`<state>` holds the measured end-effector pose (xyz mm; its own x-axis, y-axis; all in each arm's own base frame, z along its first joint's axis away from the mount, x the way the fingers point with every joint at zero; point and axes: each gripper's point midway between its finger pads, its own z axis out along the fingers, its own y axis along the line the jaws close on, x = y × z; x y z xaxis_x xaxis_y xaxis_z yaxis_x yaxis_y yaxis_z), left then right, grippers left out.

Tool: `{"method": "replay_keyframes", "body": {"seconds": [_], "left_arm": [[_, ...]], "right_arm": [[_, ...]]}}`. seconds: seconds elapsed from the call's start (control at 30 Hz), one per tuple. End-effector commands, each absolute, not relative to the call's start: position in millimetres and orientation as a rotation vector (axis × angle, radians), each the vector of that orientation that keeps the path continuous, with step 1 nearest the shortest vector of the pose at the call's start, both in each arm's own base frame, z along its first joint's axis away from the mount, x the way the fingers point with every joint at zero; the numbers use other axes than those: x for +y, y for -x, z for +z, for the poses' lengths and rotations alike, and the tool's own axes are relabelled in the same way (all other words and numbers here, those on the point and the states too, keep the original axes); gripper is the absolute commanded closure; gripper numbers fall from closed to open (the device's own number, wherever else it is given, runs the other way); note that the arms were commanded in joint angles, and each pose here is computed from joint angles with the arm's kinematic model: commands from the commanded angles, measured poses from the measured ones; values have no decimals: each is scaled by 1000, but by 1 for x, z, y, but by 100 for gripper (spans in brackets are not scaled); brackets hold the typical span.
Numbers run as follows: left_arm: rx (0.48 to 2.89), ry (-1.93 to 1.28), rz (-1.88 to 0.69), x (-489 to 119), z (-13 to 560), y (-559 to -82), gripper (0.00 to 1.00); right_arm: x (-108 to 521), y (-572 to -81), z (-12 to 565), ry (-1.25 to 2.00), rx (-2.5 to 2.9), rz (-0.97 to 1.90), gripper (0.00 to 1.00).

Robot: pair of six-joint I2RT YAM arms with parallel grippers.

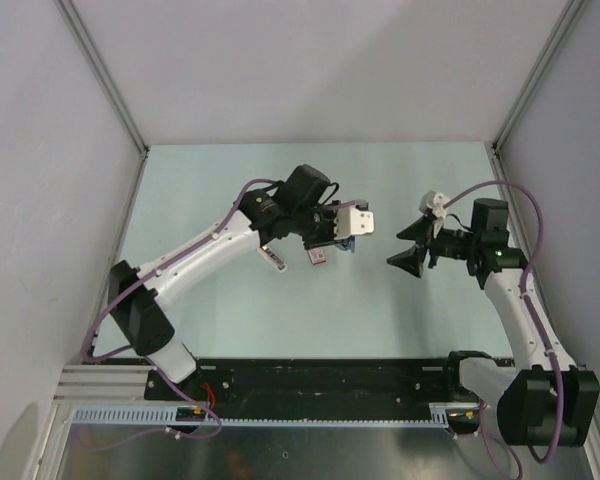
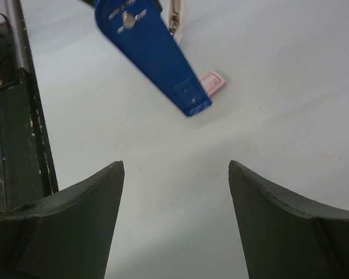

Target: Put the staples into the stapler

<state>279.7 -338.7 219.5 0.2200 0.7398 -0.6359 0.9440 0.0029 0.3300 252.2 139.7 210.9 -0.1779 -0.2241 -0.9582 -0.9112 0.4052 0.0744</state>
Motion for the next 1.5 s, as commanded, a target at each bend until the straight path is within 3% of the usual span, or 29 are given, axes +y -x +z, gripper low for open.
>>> {"method": "replay_keyframes", "body": {"seconds": [0.0,0.47,1.17,1.47], "left_arm": [[1496,-1715,-490,-342,251,-257,100],[1555,-1714,-585,-340,236,-243,100],[1654,-1687,-569,-344,216,-264,100],[1664,-1683,-585,-346,213,-265,100]], "right_arm": [[176,-265,243,1108,1443,894,22],[248,-255,242,1256,1264,1096,21],[256,-230,225,1288,1265,1232,23],[259,-242,214,1243,1303,1183,37]]}}
